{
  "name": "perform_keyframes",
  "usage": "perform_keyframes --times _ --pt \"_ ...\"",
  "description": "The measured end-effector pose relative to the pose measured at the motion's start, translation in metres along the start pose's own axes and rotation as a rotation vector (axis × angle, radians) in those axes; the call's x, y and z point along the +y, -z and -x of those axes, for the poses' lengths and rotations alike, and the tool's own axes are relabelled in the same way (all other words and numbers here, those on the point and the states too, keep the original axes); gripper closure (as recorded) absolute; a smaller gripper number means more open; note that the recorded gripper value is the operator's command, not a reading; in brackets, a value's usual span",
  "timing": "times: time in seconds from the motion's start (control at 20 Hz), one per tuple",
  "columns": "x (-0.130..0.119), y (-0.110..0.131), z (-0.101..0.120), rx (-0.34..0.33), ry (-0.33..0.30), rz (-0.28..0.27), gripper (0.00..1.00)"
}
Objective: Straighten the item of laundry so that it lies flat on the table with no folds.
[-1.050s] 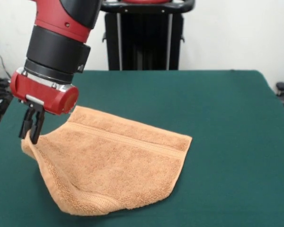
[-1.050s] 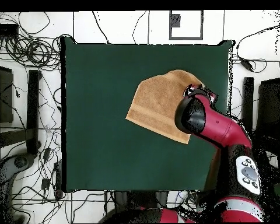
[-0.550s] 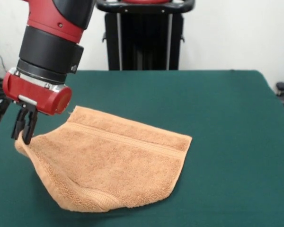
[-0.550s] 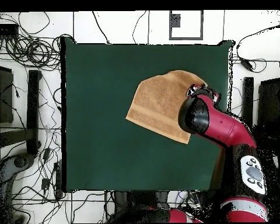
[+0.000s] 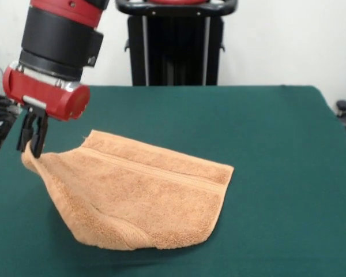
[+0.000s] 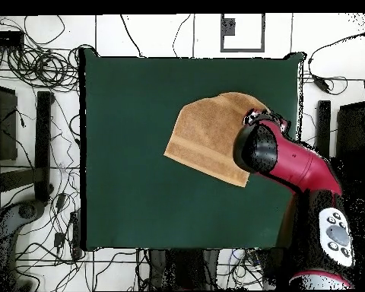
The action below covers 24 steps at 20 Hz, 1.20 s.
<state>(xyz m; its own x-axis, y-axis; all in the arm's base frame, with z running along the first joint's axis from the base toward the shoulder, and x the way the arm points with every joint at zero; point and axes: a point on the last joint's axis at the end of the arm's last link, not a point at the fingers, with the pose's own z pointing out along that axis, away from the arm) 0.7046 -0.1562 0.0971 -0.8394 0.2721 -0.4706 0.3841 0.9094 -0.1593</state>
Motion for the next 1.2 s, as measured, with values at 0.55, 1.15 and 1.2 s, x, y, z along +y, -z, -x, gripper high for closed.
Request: perform_keyframes --times 0.55,1.15,1.2 --pt "0.029 0.087 0.020 0.086 0.066 -0.023 1.00" --pt "0.025 0.112 0.029 0.059 0.075 -0.048 1.00" --pt "0.023 0.112 0.028 0.057 0.076 -0.052 1.00"
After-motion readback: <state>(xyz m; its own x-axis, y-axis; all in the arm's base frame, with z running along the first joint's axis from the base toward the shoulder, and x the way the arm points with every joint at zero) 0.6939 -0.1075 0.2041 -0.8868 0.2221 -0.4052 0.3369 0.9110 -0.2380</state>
